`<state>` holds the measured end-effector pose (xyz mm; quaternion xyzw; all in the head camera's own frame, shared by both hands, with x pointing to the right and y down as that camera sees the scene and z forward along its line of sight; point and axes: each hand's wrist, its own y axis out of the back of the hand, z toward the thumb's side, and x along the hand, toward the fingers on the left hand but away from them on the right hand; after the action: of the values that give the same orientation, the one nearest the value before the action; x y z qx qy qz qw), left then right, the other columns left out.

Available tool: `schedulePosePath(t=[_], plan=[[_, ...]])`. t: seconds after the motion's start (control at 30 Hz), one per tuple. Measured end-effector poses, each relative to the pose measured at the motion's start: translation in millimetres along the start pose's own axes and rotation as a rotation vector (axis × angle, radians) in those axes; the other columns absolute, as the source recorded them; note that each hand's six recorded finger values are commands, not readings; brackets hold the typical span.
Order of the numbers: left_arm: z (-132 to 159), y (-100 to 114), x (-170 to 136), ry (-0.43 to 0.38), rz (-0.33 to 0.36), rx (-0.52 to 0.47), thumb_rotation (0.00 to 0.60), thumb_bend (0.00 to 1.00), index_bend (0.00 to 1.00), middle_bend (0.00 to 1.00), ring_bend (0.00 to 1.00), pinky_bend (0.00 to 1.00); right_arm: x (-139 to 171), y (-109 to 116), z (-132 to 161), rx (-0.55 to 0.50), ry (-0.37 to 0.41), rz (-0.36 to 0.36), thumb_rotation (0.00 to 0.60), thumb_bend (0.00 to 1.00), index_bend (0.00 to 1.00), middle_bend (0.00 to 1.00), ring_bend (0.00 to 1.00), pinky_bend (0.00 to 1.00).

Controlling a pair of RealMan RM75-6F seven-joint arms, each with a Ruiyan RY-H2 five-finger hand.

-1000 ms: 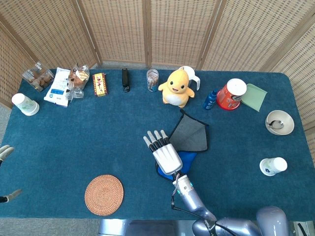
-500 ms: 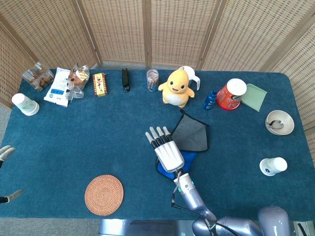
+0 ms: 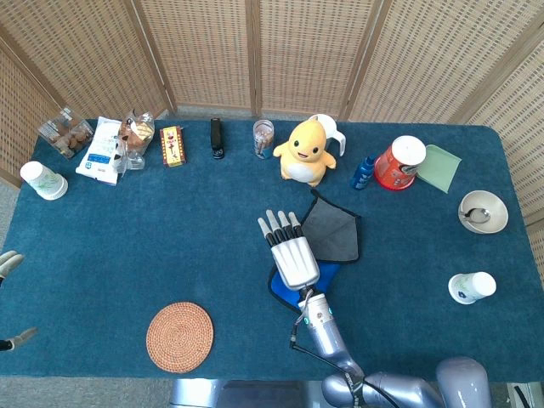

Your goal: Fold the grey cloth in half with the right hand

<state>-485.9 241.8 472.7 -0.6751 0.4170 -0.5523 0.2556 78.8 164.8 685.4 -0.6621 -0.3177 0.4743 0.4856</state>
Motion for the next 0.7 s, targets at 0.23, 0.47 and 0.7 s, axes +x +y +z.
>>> schedulePosePath(t=[0.23, 0.47, 0.7], plan=[[0, 0, 0, 0.0, -0.002, 0.0, 0.6, 0.12, 0.0, 0.0, 0.0, 0.0, 0, -2, 10, -0.01, -0.011, 0.009, 0.6, 0.0, 0.0, 0.02, 0.06, 0.19], [-1, 0, 0, 0.001, -0.001, -0.001, 0.6, 0.12, 0.0, 0.0, 0.0, 0.0, 1, -6, 19, 0.007, 0.02, 0.014, 0.6, 0.0, 0.0, 0.01, 0.05, 0.19], [-1, 0, -1, 0.001, -0.001, -0.002, 0.6, 0.12, 0.0, 0.0, 0.0, 0.0, 1, -5, 16, 0.006, 0.017, 0.013, 0.6, 0.0, 0.0, 0.0, 0.03, 0.19]])
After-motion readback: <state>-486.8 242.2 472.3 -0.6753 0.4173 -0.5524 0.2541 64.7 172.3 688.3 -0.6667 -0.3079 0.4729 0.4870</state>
